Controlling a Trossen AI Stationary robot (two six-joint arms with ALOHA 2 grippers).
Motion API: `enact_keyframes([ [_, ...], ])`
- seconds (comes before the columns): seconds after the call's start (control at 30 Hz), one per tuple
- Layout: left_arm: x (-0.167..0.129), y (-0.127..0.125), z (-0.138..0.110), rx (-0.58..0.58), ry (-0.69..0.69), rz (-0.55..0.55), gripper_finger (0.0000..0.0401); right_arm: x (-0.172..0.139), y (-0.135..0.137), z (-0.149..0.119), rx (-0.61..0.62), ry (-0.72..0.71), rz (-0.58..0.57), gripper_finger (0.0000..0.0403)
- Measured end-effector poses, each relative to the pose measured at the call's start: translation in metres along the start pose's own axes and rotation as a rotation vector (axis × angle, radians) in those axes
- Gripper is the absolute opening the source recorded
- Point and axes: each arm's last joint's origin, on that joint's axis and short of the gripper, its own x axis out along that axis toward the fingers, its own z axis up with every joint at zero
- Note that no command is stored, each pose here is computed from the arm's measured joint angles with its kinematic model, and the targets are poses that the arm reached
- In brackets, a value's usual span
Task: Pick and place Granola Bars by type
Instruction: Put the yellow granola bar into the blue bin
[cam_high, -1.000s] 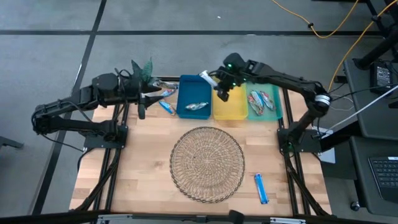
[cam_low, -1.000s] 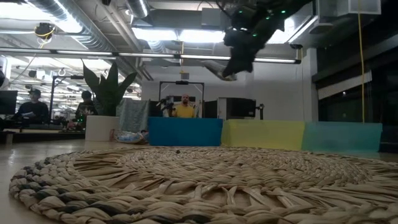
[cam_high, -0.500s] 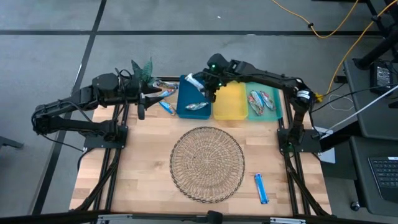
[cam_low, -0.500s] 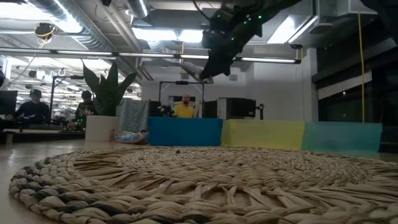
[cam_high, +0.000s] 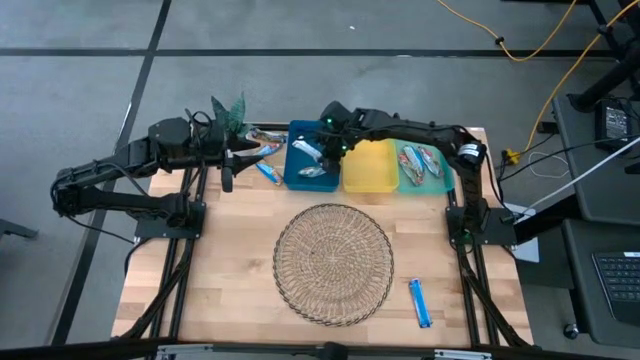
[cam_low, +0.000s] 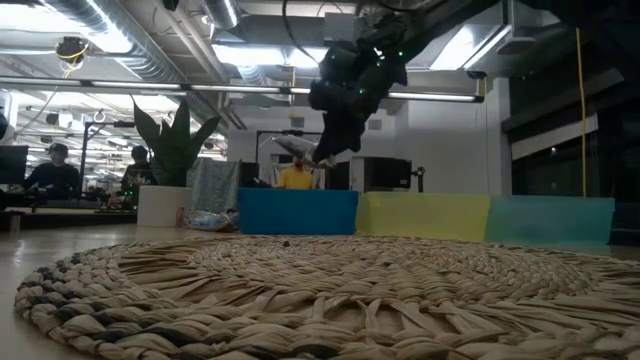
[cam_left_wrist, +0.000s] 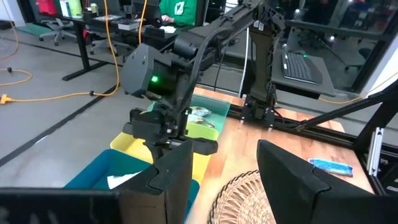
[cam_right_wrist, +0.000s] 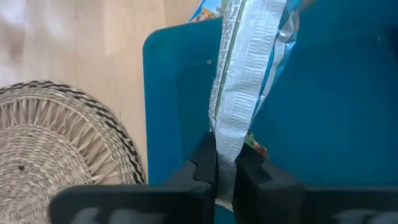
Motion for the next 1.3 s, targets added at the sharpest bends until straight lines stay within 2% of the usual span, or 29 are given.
enact_keyframes([
  [0.27,0.000,0.000,0.000,-0.002,0.000,0.000,0.0171,0.017,-0.005,-0.007,0.018,0.045,0.007,0.0036],
  [0.53,0.000,0.000,0.000,-0.002,0.000,0.001,0.0171,0.042,-0.007,-0.016,0.030,0.105,0.022,0.0022],
  [0.73,0.000,0.000,0.000,-0.001,0.000,0.002,0.0171,0.054,-0.010,-0.022,0.067,0.135,0.025,0.0038],
  [0.87,0.000,0.000,0.000,0.000,0.001,0.002,0.0171,0.057,-0.011,-0.024,0.070,0.141,0.025,0.0034],
  [1.07,0.000,0.000,0.000,0.008,0.001,0.004,0.0171,0.057,-0.013,-0.024,0.067,0.146,-0.030,0.0022],
  [1.3,0.000,0.000,0.000,0.009,0.001,0.005,0.0171,0.054,-0.022,-0.024,0.150,0.138,-0.094,0.0035],
])
